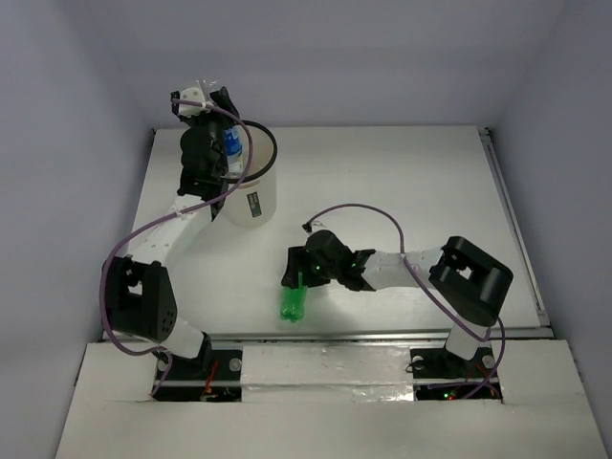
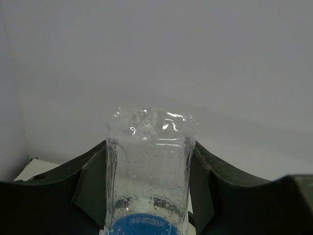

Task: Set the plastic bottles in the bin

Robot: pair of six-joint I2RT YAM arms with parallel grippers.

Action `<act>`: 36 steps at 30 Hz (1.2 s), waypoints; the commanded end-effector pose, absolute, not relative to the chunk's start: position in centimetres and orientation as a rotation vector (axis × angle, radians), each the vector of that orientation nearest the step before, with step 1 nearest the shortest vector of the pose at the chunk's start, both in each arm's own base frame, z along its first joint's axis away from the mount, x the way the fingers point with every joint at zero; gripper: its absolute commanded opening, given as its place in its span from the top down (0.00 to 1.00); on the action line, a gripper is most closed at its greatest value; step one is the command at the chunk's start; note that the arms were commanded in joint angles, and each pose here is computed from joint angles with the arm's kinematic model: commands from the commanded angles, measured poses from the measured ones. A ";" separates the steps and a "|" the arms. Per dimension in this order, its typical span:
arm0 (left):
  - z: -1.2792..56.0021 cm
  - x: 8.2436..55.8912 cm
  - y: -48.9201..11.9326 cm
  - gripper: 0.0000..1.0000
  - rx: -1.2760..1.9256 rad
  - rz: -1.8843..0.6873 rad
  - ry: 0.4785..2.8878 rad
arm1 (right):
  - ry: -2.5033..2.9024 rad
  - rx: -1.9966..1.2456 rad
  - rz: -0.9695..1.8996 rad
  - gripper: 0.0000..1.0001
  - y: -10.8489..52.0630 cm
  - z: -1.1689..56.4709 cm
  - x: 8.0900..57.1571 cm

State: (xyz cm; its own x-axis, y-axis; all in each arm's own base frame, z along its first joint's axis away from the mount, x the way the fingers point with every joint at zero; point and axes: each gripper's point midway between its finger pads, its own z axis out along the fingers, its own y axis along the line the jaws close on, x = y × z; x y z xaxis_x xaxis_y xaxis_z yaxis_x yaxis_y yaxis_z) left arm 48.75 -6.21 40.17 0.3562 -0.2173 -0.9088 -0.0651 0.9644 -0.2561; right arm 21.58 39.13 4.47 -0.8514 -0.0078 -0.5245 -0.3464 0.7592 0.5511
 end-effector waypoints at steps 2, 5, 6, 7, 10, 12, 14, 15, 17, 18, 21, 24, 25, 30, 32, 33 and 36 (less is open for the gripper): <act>43.0 48.0 -5.1 0.74 -0.294 -0.095 1.087 | 2.428 -0.257 0.918 0.31 39.3 5.0 21.8; 41.4 48.0 -5.2 0.67 -0.303 -0.105 1.102 | 2.412 -0.252 0.909 0.41 39.2 5.5 22.0; 41.0 48.1 -5.2 0.64 -0.305 -0.106 1.106 | 2.407 -0.253 0.912 0.44 39.3 5.7 22.1; 40.1 48.1 -5.1 0.57 -0.309 -0.101 1.123 | 2.385 -0.239 0.891 0.47 39.2 6.2 22.6; 39.1 47.8 -5.1 0.43 -0.310 -0.106 1.136 | 2.355 -0.222 0.875 0.47 39.0 6.9 23.2; 38.8 47.5 -4.9 0.42 -0.318 -0.103 1.140 | 2.321 -0.221 0.883 0.50 39.0 8.2 23.5; 38.8 47.0 -4.8 0.37 -0.320 -0.103 1.137 | 2.285 -0.217 0.874 0.50 38.9 9.3 24.0; 38.8 46.9 -4.7 0.32 -0.323 -0.100 1.138 | 2.275 -0.218 0.869 0.50 38.9 9.7 24.2; 39.1 46.7 -4.5 0.20 -0.328 -0.100 1.145 | 2.251 -0.214 0.862 0.50 38.9 10.5 24.6; 39.3 46.5 -4.6 0.16 -0.330 -0.105 1.143 | 2.229 -0.215 0.868 0.50 38.9 11.3 24.7; 40.5 45.7 -4.5 0.05 -0.335 -0.123 1.130 | 2.180 -0.206 0.866 0.51 39.0 13.2 25.4; 42.2 44.8 -4.7 0.01 -0.330 -0.156 1.110 | 2.096 -0.178 0.866 0.51 38.6 16.6 26.6; 43.4 44.1 -4.6 0.01 -0.337 -0.178 1.091 | 2.067 -0.166 0.866 0.51 38.4 18.0 26.8; 46.7 41.9 -4.9 0.01 -0.348 -0.268 1.049 | 1.879 -0.125 0.842 0.50 36.9 26.2 29.0; 48.0 40.5 -5.2 0.01 -0.348 -0.325 1.040 | 1.772 -0.071 0.829 0.50 35.7 31.2 30.5; 48.4 40.1 -5.4 0.01 -0.341 -0.342 1.039 | 1.729 -0.073 0.811 0.50 35.3 32.9 31.1; 49.3 38.3 -6.0 0.06 -0.325 -0.403 1.064 | 1.605 -0.043 0.806 0.50 34.6 38.5 33.2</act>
State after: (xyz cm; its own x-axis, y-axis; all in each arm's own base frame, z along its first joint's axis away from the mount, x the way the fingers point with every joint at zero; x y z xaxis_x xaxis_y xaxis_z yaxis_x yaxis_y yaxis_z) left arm 41.00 -5.51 45.15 0.4028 -0.3908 -0.8277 0.0595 0.9136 -0.4023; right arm 30.75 36.55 30.68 -0.4135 0.3216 -0.8518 -0.4507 0.7406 0.4984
